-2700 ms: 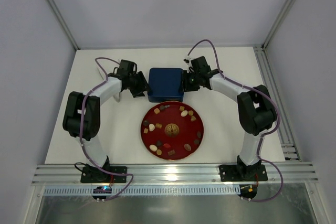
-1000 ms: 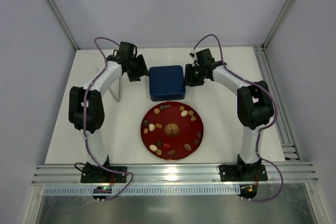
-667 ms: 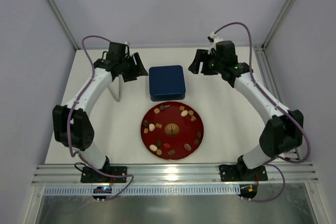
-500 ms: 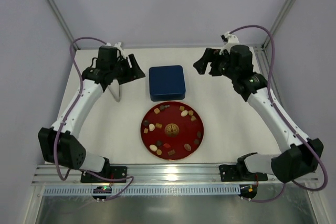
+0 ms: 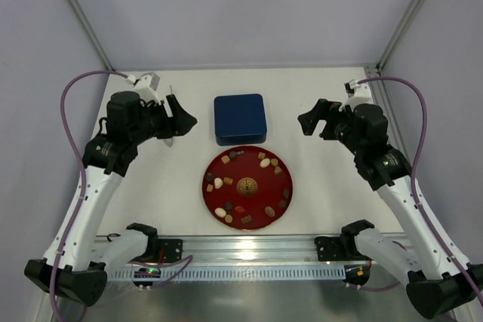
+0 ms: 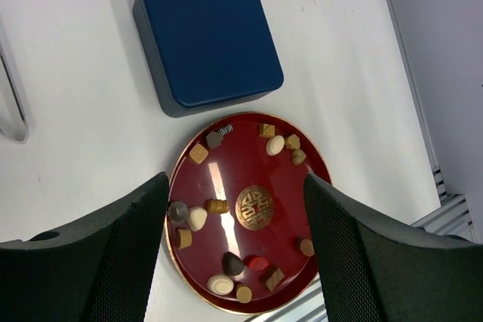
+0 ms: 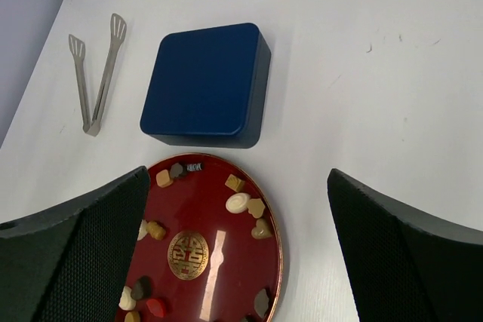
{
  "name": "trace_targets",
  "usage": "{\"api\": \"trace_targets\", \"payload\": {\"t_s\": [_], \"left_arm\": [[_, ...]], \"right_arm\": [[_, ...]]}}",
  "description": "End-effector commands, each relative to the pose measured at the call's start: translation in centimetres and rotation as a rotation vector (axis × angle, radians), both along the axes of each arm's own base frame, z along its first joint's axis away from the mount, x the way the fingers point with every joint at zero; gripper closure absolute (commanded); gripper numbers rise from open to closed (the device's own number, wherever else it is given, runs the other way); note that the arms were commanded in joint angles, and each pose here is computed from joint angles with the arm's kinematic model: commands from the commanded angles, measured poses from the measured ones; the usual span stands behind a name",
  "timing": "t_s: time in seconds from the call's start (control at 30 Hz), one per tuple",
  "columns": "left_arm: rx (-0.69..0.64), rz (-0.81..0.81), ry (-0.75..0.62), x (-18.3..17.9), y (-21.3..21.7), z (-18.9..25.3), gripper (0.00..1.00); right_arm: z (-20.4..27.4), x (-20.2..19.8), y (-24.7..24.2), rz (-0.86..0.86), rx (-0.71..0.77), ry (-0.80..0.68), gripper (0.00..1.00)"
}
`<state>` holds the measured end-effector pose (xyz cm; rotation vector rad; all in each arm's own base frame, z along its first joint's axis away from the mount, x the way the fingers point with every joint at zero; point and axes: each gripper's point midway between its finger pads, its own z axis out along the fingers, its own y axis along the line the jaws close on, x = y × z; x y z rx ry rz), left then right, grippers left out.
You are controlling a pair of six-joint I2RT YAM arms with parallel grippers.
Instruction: Pack the chocolate
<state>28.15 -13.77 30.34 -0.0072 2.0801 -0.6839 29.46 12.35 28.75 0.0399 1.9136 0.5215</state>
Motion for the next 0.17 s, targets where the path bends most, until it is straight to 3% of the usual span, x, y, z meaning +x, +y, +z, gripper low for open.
{"api": "trace_targets", "payload": {"t_s": [0.0,0.13], "left_arm": [[0.017,-0.019,-0.01,-0.78,0.13,-0.35,0.29],[0.029,-0.015,-0.01,-0.97,0.35,-0.49,0.28]], "right_arm": [[0.21,-0.04,-1.18,-0.061,-0.012,-0.02,0.0],[0.62,0.01,-1.58,-0.091,0.006,-0.045,0.0]]}}
